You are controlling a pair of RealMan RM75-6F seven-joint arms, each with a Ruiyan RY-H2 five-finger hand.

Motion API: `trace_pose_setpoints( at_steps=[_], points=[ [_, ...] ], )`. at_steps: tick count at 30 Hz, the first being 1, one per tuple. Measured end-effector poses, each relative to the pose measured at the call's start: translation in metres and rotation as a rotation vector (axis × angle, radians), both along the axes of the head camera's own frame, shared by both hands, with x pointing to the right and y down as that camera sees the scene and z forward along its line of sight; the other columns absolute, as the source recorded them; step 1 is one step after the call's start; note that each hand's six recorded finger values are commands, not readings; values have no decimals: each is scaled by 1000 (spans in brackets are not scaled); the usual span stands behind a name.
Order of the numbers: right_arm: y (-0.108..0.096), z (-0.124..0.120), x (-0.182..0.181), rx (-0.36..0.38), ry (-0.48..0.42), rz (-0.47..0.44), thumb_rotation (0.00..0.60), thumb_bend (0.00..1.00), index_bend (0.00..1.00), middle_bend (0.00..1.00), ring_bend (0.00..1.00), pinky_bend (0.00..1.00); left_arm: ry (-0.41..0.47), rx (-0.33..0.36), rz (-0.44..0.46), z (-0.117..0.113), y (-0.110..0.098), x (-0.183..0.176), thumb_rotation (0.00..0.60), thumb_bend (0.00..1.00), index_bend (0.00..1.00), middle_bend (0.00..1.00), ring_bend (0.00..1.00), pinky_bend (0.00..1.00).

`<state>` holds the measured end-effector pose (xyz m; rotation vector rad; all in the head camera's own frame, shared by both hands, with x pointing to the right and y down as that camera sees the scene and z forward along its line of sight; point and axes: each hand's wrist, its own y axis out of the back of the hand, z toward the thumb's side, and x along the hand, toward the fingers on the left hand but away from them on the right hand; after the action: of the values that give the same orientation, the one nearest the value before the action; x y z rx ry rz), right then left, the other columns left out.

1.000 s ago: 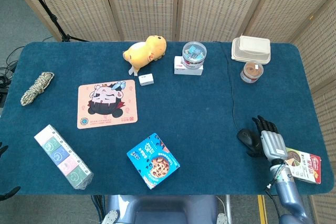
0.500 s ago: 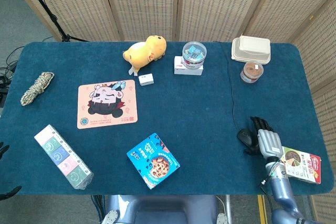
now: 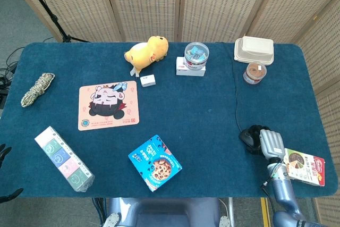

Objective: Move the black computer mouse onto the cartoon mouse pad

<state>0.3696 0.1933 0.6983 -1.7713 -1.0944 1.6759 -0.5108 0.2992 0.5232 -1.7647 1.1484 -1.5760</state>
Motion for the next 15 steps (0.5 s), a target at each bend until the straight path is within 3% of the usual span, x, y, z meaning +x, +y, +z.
trace_pose_setpoints(
  at_steps=[7, 15],
  points=[
    [-5, -7, -16, 46, -29, -37, 600, 411, 369, 427, 340, 475, 6, 2, -6, -1, -1, -1, 600, 0, 0, 0, 0, 0],
    [-20, -20, -67, 91, -66, -135, 600, 425, 368, 426, 341, 475, 20, -1, -10, -3, -1, -3, 600, 0, 0, 0, 0, 0]
  ],
)
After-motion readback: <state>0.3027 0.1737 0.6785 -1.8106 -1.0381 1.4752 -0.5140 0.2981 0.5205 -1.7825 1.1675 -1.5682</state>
